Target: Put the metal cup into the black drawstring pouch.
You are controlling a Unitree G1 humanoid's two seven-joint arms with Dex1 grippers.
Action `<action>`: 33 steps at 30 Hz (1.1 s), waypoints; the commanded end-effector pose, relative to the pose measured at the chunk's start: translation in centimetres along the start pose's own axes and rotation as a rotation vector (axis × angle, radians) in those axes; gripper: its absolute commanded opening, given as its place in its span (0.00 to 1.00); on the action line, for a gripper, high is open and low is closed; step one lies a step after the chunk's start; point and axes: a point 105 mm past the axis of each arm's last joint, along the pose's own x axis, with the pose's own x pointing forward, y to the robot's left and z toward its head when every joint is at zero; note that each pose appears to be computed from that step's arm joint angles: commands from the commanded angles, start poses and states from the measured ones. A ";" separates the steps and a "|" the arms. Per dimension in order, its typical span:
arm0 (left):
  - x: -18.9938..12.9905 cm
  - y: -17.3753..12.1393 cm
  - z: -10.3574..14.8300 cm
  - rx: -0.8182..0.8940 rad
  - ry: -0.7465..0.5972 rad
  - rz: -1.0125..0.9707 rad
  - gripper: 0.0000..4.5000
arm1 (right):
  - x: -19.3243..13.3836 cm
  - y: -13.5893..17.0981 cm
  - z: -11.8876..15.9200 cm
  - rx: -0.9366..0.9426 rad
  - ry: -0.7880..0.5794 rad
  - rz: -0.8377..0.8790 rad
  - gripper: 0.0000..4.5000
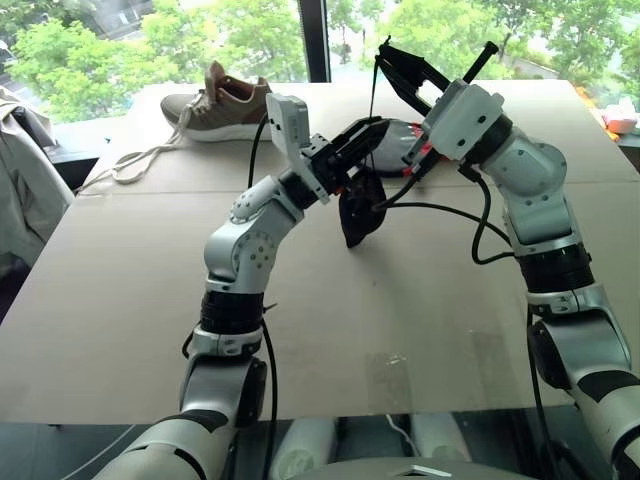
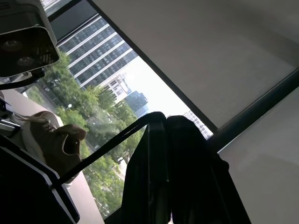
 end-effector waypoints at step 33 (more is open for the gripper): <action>-6.7 -0.5 -4.6 -0.010 0.220 0.002 0.65 | 0.5 -9.2 4.0 -0.116 -0.164 -0.419 0.00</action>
